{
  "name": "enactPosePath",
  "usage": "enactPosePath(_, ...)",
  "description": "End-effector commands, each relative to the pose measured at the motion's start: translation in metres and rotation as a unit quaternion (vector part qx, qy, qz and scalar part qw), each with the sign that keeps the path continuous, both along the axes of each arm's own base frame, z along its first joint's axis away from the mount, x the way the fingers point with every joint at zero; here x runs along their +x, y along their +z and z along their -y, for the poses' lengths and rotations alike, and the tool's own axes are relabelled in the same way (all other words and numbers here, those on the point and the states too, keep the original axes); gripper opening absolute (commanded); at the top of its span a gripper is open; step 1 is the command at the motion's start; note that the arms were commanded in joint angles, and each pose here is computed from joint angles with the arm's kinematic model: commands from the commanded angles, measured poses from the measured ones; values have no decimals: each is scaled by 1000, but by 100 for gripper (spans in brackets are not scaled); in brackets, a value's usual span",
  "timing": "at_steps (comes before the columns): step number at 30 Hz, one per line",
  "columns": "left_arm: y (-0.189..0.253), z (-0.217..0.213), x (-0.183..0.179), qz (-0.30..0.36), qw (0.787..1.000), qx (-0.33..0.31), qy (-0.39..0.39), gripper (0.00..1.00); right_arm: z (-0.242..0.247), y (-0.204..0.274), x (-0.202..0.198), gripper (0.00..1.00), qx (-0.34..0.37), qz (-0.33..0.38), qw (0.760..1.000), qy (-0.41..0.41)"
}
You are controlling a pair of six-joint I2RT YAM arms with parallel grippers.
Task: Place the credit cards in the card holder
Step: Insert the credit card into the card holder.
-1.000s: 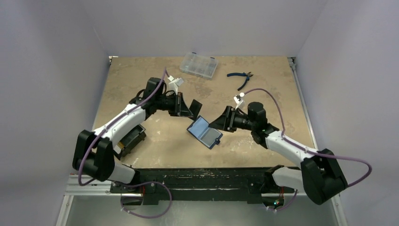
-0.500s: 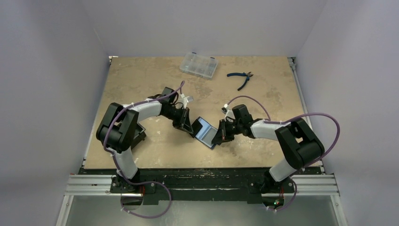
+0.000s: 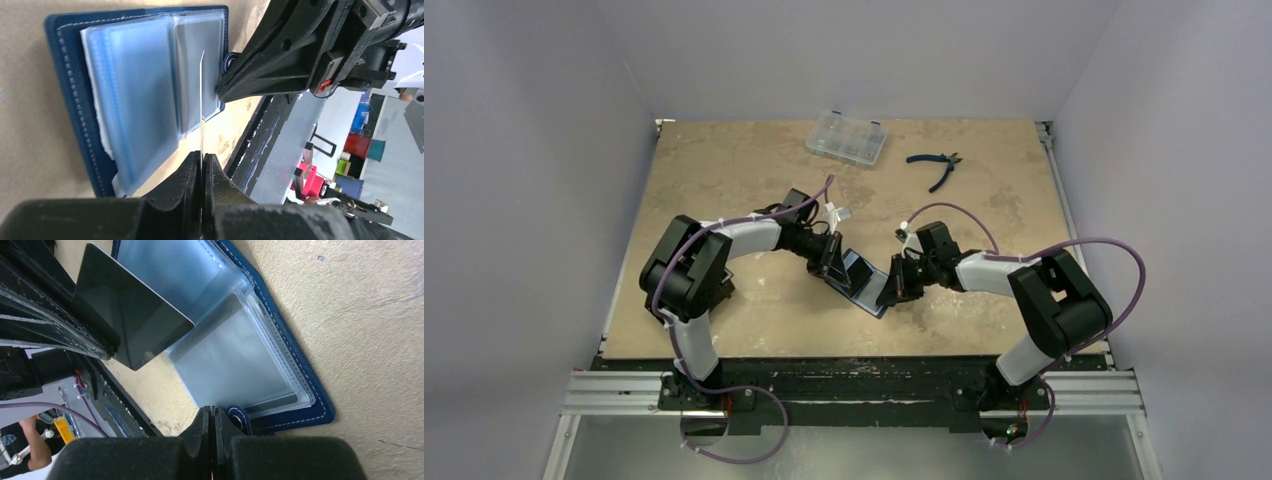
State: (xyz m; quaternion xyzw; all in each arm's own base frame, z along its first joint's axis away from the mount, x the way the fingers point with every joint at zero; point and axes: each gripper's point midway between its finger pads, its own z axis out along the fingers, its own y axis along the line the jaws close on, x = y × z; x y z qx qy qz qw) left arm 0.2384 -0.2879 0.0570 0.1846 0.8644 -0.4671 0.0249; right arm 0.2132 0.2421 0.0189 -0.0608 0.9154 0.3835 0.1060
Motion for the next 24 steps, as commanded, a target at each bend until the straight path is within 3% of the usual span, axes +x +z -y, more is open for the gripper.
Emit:
enactPosePath(1, 2, 13, -3, -1, 999, -33, -13, 0, 21, -15, 16, 0, -66, 35, 997, -18)
enactPosePath(11, -20, 8, 3, -4, 1000, 5, -4, 0, 22, -8, 17, 0, -64, 46, 997, -15)
enactPosePath(24, -17, -5, 12, -12, 1000, -11, 10, 0, 21, -12, 14, 0, -60, 43, 997, -11)
